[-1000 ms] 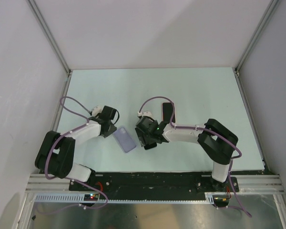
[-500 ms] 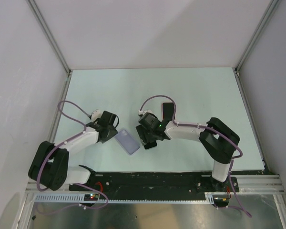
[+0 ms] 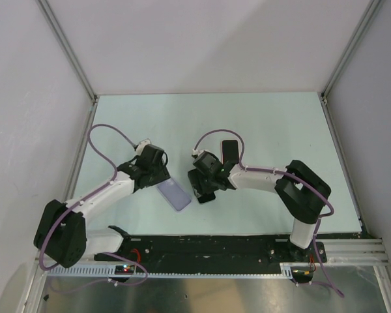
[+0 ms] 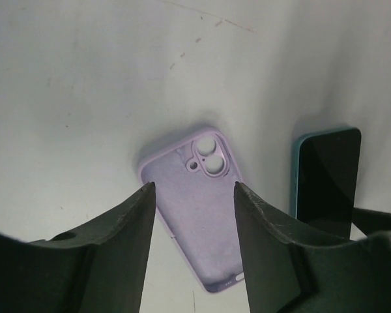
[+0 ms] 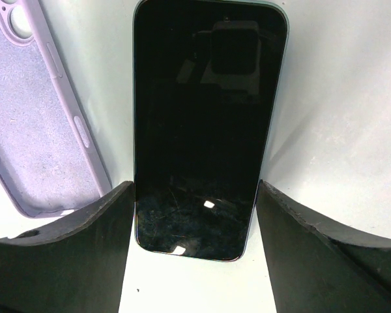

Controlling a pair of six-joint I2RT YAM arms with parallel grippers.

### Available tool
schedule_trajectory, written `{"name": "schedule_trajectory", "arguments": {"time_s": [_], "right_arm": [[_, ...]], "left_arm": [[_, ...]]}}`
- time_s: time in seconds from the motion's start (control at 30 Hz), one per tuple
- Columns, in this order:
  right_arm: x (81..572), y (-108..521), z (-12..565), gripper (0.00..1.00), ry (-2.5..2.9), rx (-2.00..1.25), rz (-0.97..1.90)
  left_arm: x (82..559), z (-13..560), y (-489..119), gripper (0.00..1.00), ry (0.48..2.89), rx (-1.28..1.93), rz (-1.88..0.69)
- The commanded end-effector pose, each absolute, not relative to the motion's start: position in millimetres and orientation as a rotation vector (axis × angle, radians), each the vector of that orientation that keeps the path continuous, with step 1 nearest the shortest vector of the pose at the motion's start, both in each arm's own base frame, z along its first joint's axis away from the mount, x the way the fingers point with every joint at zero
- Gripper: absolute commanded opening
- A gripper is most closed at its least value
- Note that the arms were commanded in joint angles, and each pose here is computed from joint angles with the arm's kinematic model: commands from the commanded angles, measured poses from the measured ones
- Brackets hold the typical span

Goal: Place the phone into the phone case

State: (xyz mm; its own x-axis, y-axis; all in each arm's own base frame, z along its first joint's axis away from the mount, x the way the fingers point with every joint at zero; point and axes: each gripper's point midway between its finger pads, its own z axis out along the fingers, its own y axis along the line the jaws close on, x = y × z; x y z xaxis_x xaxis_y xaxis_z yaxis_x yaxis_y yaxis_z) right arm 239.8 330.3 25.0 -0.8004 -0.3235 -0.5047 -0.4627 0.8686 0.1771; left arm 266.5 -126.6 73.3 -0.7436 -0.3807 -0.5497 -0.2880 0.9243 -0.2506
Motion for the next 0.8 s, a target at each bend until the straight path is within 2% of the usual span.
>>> {"name": "schedule_trajectory", "arguments": {"time_s": [0.0, 0.1, 0.43, 0.67, 0.77], "right_arm": [[243.5, 321.6, 28.4, 0.47, 2.563, -0.549, 0.394], [244.5, 319.3, 27.4, 0.47, 2.568, -0.536, 0.39], [245.5, 315.5, 30.5, 0.47, 2.561, -0.519, 0.397], [245.0, 317.7, 43.0, 0.47, 2.525, -0.534, 0.418], [242.3, 324.9, 49.4, 0.47, 2.498, -0.561, 0.449]], "left_arm": [[266.7, 80.1, -144.4, 0.55, 2.472, -0.456, -0.27], [263.5, 75.8, -152.9, 0.51, 2.471, -0.543, -0.29], [255.6, 66.1, -172.2, 0.5, 2.411, -0.779, -0.29], [257.5, 81.2, -127.1, 0.51, 2.318, -0.851, -0.208], [246.3, 76.4, -108.6, 0.46, 2.296, -0.905, -0.198]]}}
